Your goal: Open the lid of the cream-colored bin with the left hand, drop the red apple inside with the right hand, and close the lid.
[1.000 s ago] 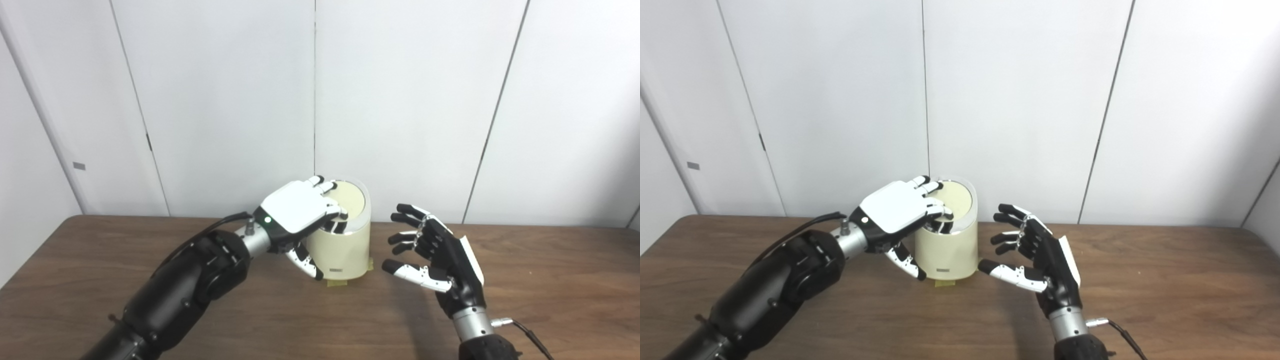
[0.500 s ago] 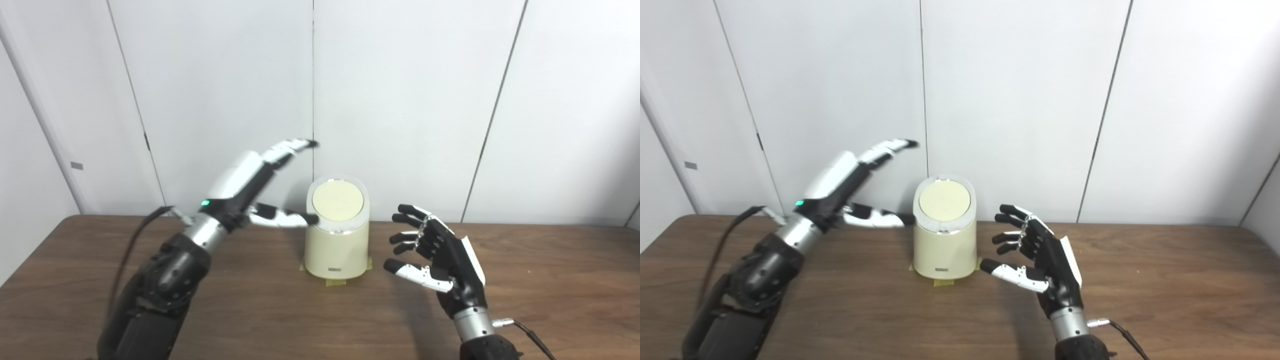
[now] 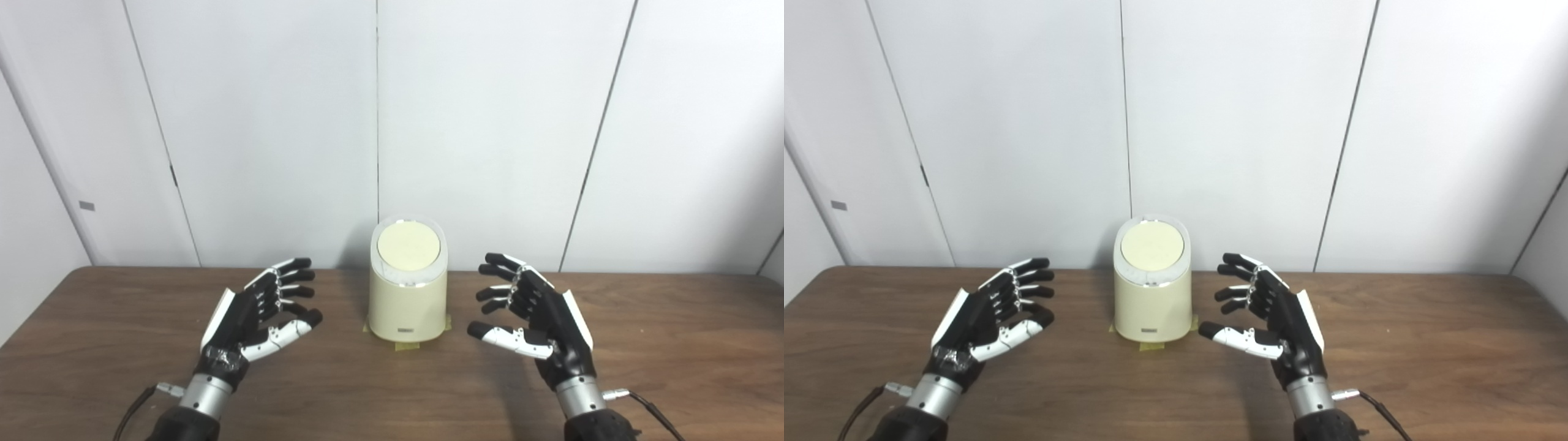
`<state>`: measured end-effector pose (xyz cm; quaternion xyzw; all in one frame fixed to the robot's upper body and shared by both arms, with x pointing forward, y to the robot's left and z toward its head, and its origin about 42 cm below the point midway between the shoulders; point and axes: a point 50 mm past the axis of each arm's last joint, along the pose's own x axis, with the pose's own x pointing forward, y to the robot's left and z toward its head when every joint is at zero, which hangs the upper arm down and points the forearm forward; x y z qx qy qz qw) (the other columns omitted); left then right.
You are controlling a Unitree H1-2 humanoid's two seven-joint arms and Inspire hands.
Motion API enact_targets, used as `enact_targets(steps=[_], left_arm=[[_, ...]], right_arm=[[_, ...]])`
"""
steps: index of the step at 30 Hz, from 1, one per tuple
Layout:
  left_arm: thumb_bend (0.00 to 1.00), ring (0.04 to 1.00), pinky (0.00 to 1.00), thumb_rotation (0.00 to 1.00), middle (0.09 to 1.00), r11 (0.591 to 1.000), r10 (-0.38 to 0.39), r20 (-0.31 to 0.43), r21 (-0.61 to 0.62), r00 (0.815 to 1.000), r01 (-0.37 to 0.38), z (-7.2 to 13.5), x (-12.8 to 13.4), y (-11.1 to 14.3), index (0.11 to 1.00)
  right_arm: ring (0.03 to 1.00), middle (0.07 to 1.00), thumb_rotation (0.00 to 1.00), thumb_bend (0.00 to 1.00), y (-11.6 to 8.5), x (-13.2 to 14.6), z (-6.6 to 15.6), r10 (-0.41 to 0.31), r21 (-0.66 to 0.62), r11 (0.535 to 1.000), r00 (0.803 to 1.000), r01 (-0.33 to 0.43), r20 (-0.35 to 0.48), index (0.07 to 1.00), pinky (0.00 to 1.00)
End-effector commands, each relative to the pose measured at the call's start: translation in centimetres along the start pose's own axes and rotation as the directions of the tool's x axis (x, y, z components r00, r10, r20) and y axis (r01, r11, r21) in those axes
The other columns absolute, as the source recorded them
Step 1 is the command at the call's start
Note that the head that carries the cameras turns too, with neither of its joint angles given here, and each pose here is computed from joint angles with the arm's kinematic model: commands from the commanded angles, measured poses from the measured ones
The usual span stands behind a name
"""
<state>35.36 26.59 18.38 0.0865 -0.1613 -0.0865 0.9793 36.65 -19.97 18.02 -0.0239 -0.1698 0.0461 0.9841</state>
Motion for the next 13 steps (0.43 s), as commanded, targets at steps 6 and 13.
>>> enact_targets(steps=[6, 13], left_arm=[[0.74, 0.675, 0.52, 0.33, 0.753, 1.000, -0.003, 0.062, -0.028, 0.998, 0.005, 0.79, 0.40, -0.01, 0.786], [0.75, 0.684, 0.53, 0.32, 0.756, 0.999, -0.010, 0.069, -0.033, 0.998, 0.012, 1.07, 0.35, -0.41, 0.795]], right_arm=[[0.565, 0.731, 0.19, 0.84, -0.49, 1.02, 1.58, -0.009, -0.007, 1.000, 0.998, 0.009, 0.056, 0.743, 0.47], [0.577, 0.739, 0.19, 0.85, -0.65, 0.87, 1.37, -0.010, -0.009, 1.000, 0.999, 0.010, 0.046, 0.744, 0.48]])
